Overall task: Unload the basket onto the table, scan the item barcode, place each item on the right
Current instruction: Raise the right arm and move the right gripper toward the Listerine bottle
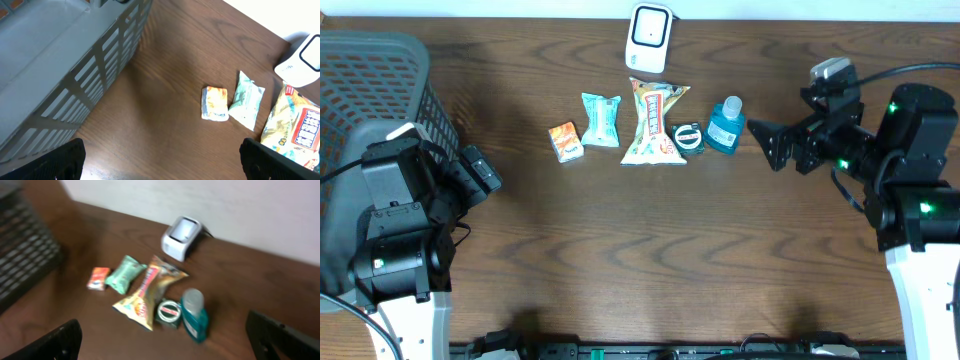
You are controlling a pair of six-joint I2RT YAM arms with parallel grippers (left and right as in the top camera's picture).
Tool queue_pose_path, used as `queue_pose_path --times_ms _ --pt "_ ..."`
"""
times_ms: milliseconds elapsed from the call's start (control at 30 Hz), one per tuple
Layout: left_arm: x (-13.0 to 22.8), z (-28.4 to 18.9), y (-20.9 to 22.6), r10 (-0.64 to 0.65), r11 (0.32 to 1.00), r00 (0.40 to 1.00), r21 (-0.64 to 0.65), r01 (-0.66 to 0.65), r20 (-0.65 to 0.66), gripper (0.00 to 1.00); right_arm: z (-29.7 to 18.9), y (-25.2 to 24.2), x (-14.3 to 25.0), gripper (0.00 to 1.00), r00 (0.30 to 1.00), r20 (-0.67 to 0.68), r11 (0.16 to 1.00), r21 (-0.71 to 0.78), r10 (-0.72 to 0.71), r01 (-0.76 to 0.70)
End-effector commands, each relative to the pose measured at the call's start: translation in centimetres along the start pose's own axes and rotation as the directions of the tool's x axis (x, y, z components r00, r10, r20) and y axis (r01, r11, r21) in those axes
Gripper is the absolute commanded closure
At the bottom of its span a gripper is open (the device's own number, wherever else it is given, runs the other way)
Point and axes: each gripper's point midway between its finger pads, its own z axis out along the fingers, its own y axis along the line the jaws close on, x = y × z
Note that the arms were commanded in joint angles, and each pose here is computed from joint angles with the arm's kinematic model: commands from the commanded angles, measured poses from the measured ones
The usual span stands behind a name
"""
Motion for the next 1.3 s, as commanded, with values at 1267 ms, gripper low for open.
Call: queue_pose_path --times_ms 1267 --pt "-0.2 -0.1 0.3 -0.013 1.000 1.000 -0.015 0.013 0.007 0.02 4.8 -5.0 1.9 0.01 0.985 -0.119 0.984 0.137 0.128 -0.111"
